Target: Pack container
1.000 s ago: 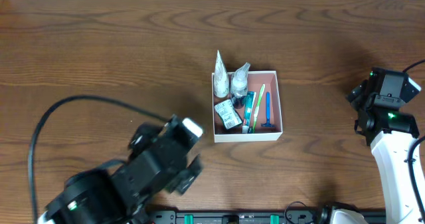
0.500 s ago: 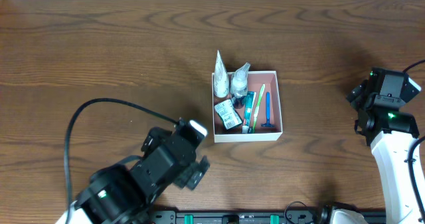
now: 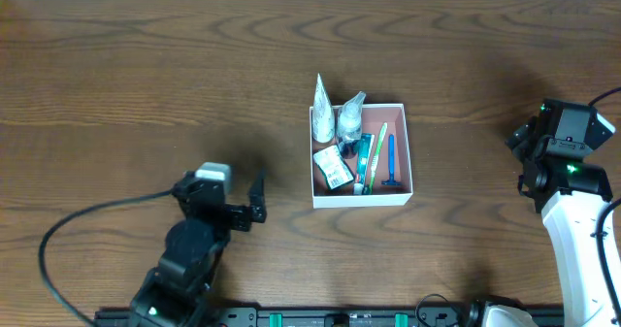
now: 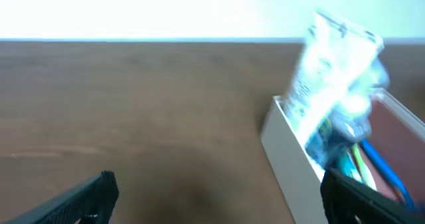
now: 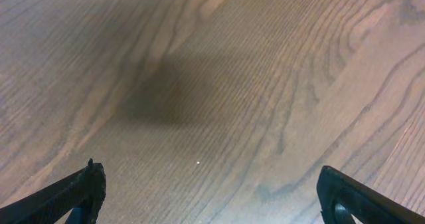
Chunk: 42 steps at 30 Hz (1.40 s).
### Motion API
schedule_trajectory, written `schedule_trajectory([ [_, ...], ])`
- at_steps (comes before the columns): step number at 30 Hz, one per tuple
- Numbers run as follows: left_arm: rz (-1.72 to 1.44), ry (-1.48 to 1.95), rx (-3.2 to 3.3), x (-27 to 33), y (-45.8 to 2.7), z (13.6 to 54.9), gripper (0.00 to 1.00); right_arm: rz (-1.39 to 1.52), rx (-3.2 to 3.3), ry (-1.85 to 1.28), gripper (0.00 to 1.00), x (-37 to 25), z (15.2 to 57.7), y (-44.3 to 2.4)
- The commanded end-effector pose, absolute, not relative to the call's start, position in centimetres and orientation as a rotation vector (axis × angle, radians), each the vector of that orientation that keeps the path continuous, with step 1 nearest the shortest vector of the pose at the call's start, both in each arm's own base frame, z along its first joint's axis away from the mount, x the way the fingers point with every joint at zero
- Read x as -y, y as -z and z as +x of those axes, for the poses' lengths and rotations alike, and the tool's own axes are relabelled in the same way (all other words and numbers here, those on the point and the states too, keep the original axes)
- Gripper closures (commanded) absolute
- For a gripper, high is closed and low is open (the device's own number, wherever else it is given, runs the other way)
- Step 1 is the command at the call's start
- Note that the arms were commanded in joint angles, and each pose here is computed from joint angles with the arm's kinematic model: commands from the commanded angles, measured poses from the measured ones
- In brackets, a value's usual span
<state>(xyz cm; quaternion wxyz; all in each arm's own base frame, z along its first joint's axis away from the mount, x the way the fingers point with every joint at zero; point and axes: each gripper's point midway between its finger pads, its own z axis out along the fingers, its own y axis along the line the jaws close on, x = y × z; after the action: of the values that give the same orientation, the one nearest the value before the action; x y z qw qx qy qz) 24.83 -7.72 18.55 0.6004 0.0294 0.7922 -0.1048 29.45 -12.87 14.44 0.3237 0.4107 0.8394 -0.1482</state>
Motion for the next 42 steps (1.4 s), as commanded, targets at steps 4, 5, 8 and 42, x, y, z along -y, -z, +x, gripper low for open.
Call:
schedule_trajectory([
  [4, -0.072, 0.204, -1.669, 4.3, -18.9, 24.6, 0.02, 1.085, -2.191, 0.411, 0.01, 13.3, 29.4, -14.7],
  [5, -0.085, 0.199, -1.653, 3.9, -18.8, 24.6, 0.02, 1.085, -2.191, 0.412, 0.01, 13.3, 29.4, -14.7],
  [8, -0.114, 0.182, -1.626, 3.0, -18.4, 24.4, 0.02, 1.085, -2.191, 0.411, 0.01, 13.3, 29.4, -14.7],
  [42, -0.160, 0.147, -1.724, 0.6, -13.6, 24.4, 0.02, 1.085, -2.191, 0.411, 0.01, 13.3, 29.4, -14.7],
])
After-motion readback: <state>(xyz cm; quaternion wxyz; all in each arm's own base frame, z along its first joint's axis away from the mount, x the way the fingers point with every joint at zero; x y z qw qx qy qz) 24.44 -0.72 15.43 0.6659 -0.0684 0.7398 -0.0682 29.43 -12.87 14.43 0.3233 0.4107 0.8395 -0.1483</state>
